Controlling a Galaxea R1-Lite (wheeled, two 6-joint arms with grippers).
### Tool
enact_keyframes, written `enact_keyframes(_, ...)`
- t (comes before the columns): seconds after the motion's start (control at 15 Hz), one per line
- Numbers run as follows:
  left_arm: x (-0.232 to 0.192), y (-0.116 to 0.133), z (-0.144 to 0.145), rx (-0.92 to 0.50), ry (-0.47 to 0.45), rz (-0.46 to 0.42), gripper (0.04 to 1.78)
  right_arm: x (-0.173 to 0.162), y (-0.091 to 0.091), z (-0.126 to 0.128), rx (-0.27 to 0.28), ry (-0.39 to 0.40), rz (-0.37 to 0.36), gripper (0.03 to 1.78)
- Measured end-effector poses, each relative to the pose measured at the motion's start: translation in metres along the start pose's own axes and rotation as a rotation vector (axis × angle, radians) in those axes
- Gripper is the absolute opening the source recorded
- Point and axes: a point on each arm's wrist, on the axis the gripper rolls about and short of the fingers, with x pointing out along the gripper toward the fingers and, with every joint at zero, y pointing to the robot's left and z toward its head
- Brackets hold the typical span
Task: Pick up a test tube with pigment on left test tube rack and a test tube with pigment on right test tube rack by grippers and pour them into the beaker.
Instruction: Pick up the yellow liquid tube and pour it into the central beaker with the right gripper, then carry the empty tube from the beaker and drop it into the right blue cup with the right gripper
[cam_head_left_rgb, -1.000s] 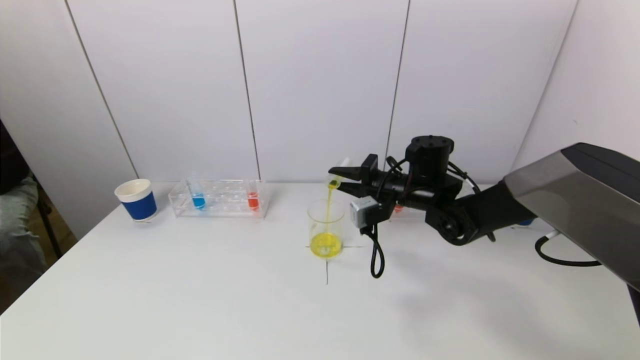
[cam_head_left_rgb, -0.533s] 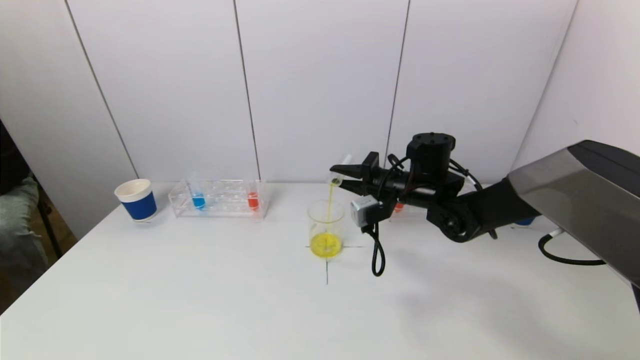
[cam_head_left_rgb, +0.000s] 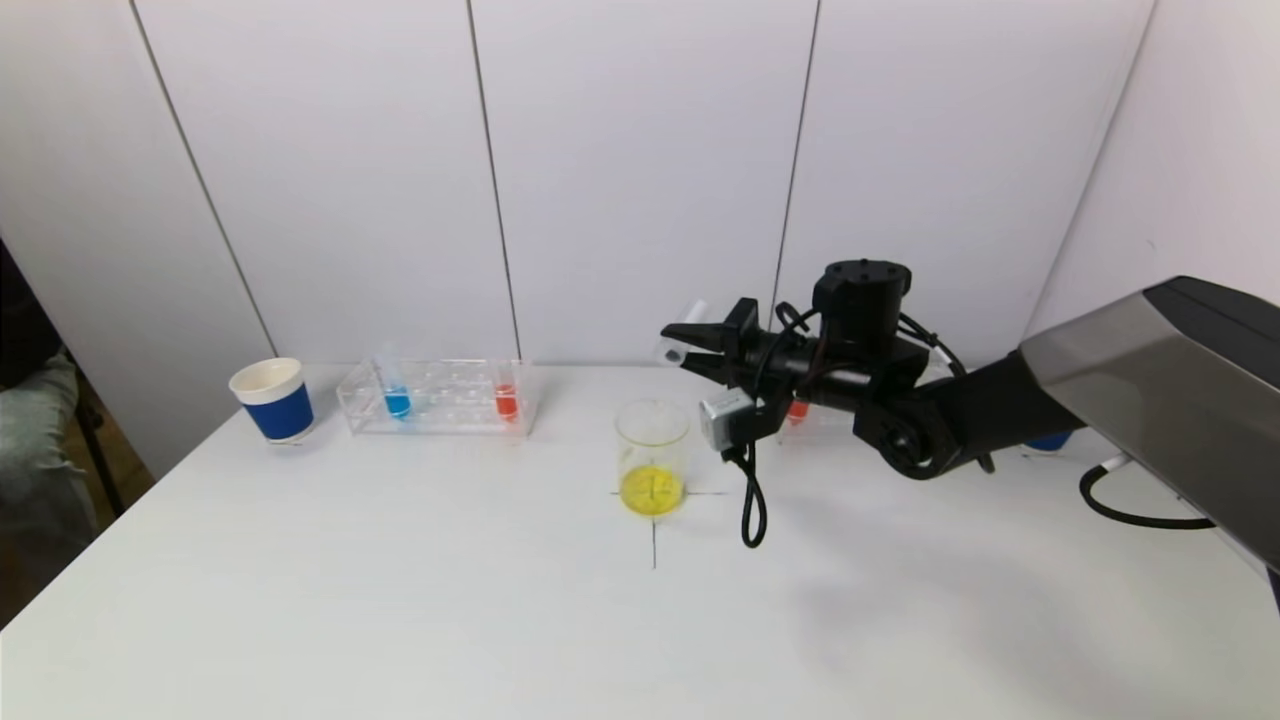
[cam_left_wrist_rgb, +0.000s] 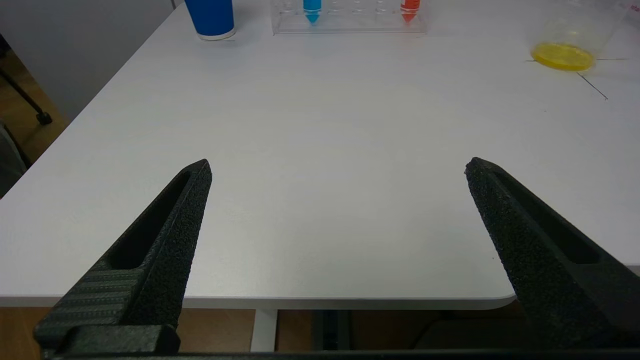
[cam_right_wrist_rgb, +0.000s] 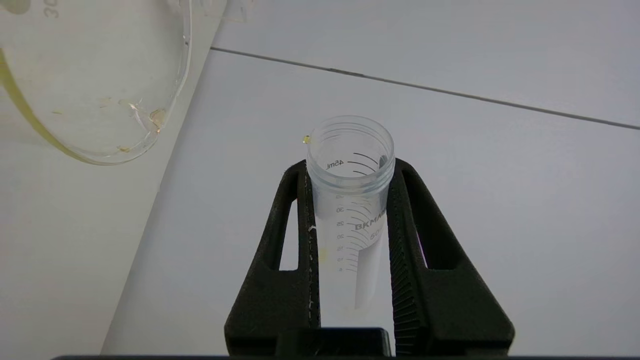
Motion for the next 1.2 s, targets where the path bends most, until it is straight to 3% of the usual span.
enact_keyframes(0.33, 0.0, 0.0, 0.0, 0.0, 0.0, 0.0, 1.77, -0.002, -0.006, 0.0, -0.029, 0.0, 0.011, 0.46)
enact_keyframes(0.53, 0.0, 0.0, 0.0, 0.0, 0.0, 0.0, 1.77, 0.001, -0.007, 0.004, 0.012, -0.015, 0.007, 0.46)
enact_keyframes(0.73, 0.0, 0.0, 0.0, 0.0, 0.0, 0.0, 1.77, 0.006, -0.011, 0.015, 0.15, -0.034, -0.019, 0.46)
enact_keyframes(0.93, 0.0, 0.0, 0.0, 0.0, 0.0, 0.0, 1.77, 0.009, -0.024, 0.022, 0.301, -0.021, -0.101, 0.46)
enact_keyframes(1.2, 0.0, 0.0, 0.0, 0.0, 0.0, 0.0, 1.77, 0.008, -0.035, 0.03, 0.488, -0.012, -0.126, 0.46)
